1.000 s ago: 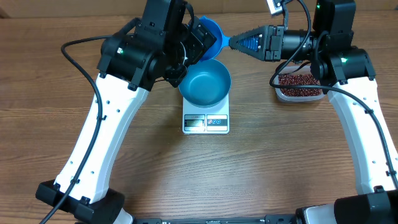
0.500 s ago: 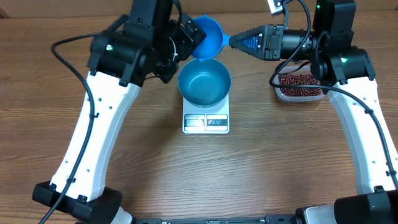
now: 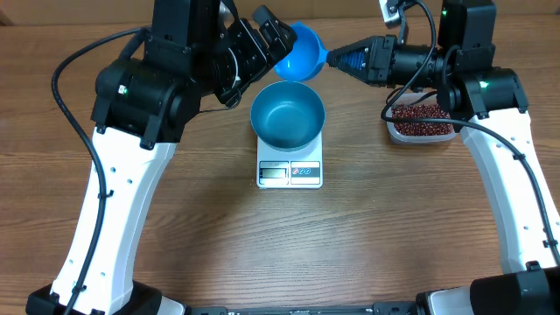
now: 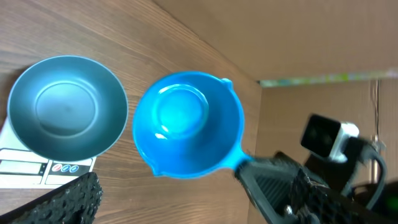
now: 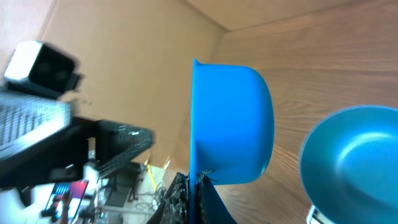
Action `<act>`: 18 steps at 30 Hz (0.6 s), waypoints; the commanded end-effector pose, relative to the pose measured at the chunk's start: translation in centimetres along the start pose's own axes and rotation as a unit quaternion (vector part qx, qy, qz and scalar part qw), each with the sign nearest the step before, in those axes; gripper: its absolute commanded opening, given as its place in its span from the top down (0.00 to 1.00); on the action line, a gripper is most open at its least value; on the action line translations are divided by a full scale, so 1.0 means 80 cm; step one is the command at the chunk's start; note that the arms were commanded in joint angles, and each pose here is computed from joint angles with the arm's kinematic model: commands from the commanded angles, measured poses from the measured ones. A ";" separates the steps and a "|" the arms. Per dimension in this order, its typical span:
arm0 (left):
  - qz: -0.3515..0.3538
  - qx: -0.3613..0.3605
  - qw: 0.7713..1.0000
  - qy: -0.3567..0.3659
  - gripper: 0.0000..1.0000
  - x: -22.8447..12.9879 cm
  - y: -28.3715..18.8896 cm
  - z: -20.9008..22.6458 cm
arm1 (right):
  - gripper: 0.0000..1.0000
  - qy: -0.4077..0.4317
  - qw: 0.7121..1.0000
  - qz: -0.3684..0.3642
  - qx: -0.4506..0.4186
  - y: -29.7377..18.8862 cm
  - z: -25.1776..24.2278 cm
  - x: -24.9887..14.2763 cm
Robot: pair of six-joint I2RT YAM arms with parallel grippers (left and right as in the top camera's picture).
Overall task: Scoop item into bowl and weigh 150g on scale
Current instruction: 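Carry the empty scoop right back over the bean container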
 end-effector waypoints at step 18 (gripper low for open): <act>0.005 0.006 0.973 0.231 0.00 0.000 -0.017 0.005 | 0.96 0.000 0.958 -0.105 -0.265 -0.028 -0.034 0.000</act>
Point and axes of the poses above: each gripper's point midway between its finger pads, its own y axis out along the fingers, its own z axis along the line the jaws close on, x = y × z, the point moved 10 cm from there along -y, back along the fingers, and after that the axes turned 9 degrees about y, right-handed, at the moved point
